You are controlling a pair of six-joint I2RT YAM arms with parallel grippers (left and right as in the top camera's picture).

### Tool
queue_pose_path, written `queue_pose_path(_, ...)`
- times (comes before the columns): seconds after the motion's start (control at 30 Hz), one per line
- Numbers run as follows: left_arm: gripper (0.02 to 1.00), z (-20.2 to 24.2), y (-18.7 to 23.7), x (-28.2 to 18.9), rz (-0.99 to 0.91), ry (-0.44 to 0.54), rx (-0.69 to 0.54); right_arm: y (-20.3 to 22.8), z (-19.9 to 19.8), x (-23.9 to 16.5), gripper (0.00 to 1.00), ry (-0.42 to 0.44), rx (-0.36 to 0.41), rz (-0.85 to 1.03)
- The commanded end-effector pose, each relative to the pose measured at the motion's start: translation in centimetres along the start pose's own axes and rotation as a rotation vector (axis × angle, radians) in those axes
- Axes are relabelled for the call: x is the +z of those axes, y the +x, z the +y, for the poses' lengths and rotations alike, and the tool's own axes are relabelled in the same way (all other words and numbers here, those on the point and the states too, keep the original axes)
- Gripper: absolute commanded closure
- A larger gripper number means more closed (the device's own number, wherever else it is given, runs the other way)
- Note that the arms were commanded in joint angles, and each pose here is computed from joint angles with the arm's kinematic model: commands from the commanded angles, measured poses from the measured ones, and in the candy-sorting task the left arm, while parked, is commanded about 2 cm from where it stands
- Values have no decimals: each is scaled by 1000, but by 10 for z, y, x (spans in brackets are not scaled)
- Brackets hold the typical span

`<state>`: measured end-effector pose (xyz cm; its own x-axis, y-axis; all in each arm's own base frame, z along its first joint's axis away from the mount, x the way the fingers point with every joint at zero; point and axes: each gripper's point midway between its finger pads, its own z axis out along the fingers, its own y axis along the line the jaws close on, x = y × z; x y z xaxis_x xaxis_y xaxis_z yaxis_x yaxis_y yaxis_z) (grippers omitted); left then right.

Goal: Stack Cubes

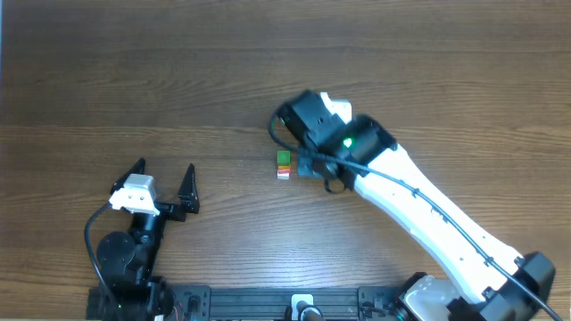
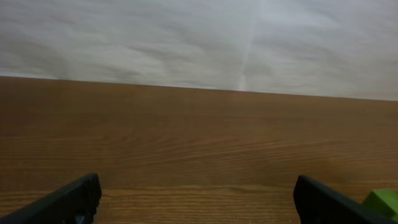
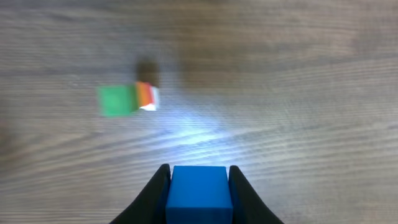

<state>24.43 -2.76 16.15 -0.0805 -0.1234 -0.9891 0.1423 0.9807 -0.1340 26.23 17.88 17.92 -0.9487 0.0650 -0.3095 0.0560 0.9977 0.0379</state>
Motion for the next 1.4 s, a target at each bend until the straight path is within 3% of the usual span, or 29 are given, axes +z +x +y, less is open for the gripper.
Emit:
queue_pose_path(0.03,18,-1,1,0,0,7,14,-26,20,-5,989,16,-21,-14)
queue_pose_path(0.47,18,-1,1,0,0,7,14,-33,72,39,989,-6,-79,96)
queue_pose_path(1.4,18,-1,1,0,0,7,14,-18,80,70,989,30,-104,177)
